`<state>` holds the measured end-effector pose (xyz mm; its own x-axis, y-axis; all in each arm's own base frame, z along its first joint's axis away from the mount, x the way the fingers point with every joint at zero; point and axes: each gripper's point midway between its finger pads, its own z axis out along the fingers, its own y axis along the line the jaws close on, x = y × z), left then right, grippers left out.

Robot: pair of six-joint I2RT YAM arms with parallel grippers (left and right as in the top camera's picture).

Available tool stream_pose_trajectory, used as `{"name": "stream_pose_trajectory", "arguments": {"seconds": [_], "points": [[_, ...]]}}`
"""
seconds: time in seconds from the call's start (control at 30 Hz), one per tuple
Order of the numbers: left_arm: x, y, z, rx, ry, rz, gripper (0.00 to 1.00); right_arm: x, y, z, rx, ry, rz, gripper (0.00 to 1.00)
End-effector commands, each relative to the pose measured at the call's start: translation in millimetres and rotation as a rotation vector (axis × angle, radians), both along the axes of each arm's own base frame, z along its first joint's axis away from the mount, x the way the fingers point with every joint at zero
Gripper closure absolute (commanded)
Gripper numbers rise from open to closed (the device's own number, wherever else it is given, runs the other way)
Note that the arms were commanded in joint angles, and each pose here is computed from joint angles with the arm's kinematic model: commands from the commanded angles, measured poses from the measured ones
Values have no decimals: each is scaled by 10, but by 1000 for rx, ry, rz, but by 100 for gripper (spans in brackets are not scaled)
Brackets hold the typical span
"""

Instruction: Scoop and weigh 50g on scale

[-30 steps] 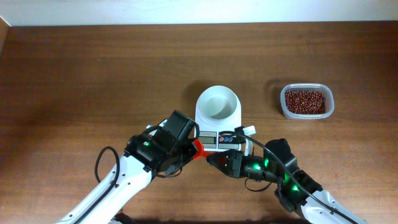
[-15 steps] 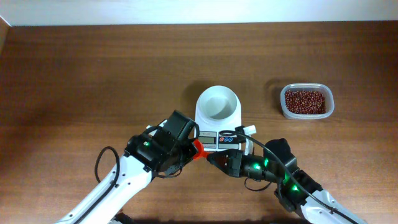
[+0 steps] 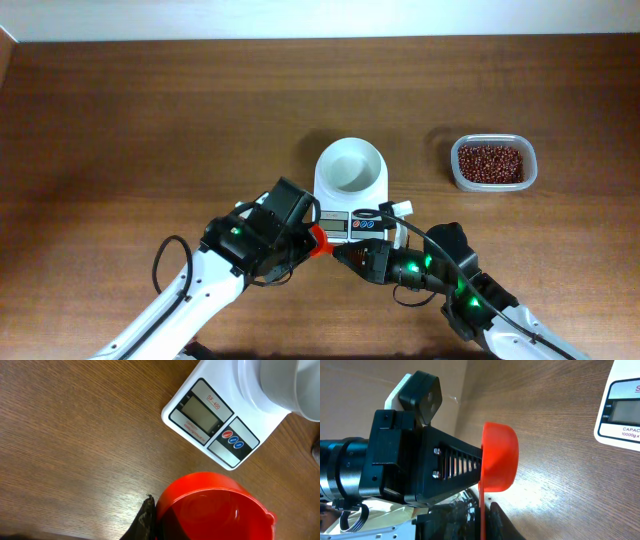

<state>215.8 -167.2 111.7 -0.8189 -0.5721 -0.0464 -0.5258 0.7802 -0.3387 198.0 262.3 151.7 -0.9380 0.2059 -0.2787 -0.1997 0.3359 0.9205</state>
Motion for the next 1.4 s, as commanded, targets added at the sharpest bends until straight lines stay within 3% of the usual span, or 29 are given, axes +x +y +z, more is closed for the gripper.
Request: {"name": "stream_pose_trajectory", "arguments": {"seconds": [0.0,0.63,0.7,0.87,0.97,1.03,1.17,1.37], "points": [[-4,-1,27,-1,-11,-16,100,-2,43,109,18,-34,19,84],[17,-6,33,-2,-21,-14,100,-33,54,113,23,-30,38,96],[16,-6,33,-2,-20,-14,93,-47,57,113,24,-28,45,96],[35,22,31,14,-30,-8,64,-95,59,89,-12,-135,106,96],[43,45,27,26,-35,-3,52,-108,48,38,-79,-311,163,96],[22,58,18,32,-26,-4,44,-19,-56,-170,-180,-294,110,96],[19,61,17,33,-25,-4,39,99,-342,-394,-269,-196,30,96],[20,61,17,33,-25,-3,25,-22,-733,-154,-279,-222,-51,96]]}}
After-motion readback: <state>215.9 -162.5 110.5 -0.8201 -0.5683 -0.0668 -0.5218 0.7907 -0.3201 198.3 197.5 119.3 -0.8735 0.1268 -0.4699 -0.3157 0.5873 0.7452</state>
